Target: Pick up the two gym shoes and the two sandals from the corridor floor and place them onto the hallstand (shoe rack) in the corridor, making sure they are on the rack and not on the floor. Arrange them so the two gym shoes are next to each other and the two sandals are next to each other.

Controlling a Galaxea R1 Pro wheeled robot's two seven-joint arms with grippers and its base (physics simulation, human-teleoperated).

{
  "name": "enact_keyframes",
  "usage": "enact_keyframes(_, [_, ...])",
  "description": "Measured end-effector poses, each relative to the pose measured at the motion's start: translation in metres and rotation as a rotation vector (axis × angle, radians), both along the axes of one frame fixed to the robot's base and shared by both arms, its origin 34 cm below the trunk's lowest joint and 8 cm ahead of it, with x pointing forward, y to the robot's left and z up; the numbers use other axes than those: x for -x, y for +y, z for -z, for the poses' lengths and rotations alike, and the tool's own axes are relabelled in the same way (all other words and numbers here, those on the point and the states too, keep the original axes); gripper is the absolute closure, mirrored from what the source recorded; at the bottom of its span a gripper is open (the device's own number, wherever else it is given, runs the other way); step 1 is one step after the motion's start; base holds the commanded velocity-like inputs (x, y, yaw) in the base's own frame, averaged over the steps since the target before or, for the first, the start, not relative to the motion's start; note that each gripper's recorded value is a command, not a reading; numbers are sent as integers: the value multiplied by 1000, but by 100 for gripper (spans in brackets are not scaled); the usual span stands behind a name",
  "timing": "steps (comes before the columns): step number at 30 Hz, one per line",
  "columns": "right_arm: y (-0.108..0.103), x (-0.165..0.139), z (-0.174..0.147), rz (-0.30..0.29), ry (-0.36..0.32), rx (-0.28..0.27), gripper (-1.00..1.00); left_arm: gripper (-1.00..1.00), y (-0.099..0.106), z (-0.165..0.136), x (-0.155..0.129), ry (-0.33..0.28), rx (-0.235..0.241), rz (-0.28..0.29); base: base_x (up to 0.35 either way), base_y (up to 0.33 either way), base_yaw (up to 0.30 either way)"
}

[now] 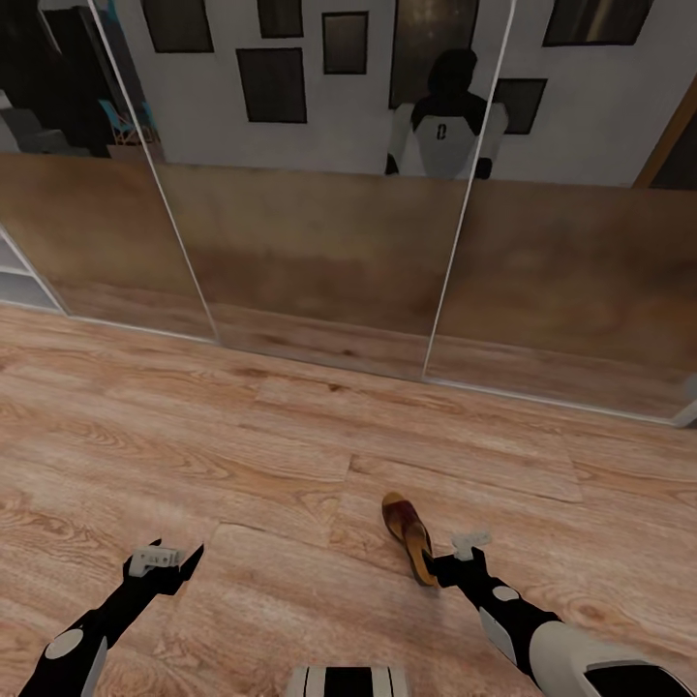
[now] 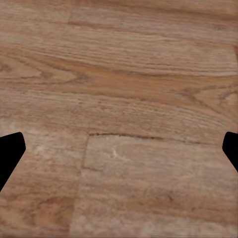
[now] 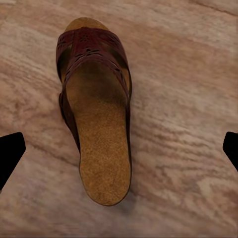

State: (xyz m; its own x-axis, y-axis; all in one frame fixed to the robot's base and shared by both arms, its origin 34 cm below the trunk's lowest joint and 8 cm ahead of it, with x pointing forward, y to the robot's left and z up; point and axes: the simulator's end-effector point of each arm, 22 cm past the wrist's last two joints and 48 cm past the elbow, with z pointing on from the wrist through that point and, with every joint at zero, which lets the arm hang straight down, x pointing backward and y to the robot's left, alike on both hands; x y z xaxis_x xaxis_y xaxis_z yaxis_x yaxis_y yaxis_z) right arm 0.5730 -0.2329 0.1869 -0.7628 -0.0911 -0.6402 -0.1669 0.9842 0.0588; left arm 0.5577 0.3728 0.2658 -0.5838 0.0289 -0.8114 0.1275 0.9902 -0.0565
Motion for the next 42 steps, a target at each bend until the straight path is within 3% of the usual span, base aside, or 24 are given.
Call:
enact_keyframes(21, [0,24,36,0,71,0,-100,-100,-1,35,18,71,1,0,0,0,0])
enact_keyframes(42, [0,68,89,-1,188,0,-100,-100,-1,88,53,187,1,0,0,0,0])
